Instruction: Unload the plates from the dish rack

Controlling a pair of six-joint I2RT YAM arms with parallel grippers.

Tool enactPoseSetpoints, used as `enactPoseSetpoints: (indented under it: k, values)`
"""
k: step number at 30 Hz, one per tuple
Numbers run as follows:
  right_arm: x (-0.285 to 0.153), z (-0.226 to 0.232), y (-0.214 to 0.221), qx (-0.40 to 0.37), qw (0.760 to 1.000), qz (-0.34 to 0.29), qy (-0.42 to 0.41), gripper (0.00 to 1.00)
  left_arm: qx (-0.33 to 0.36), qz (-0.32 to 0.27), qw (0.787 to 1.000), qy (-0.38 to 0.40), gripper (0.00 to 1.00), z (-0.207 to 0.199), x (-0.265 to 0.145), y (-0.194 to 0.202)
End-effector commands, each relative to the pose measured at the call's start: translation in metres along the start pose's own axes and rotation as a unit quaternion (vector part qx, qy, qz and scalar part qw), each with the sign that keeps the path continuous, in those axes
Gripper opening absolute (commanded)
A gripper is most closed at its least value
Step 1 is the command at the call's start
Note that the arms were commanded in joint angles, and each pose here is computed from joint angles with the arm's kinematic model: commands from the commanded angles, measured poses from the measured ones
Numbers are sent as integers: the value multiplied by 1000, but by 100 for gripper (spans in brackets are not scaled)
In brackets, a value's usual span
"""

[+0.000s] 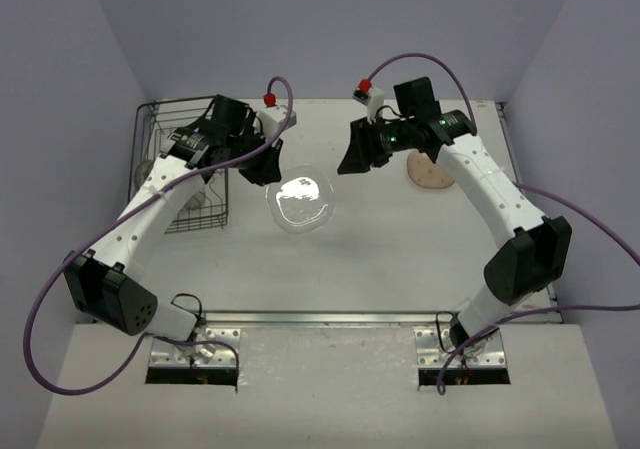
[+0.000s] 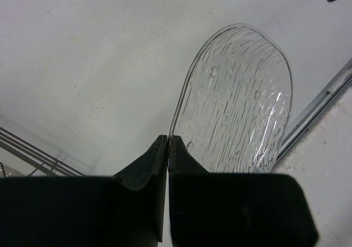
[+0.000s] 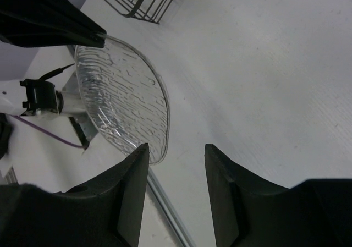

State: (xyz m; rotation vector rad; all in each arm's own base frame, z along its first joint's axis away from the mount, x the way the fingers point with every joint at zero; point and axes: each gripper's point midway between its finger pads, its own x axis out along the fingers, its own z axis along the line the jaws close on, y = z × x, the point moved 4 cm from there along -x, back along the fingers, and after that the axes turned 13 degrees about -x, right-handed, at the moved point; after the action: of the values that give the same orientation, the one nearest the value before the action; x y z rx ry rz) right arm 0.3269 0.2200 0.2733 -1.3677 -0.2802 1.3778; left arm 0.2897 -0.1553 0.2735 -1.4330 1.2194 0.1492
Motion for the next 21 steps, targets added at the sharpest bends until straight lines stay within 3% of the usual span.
enactPoseSetpoints:
  k: [1, 12, 21]
  values:
    - [6, 14, 1, -13, 999, 13, -38, 46, 23, -38, 999, 13, 0, -8, -7, -18]
    - [33, 29, 19, -33, 997, 52, -51, 46, 17, -45, 999, 16, 0, -9, -5, -21]
    - [49, 19, 19, -10, 997, 57, -44, 38, 8, -53, 998, 30, 0, -14, -6, -25]
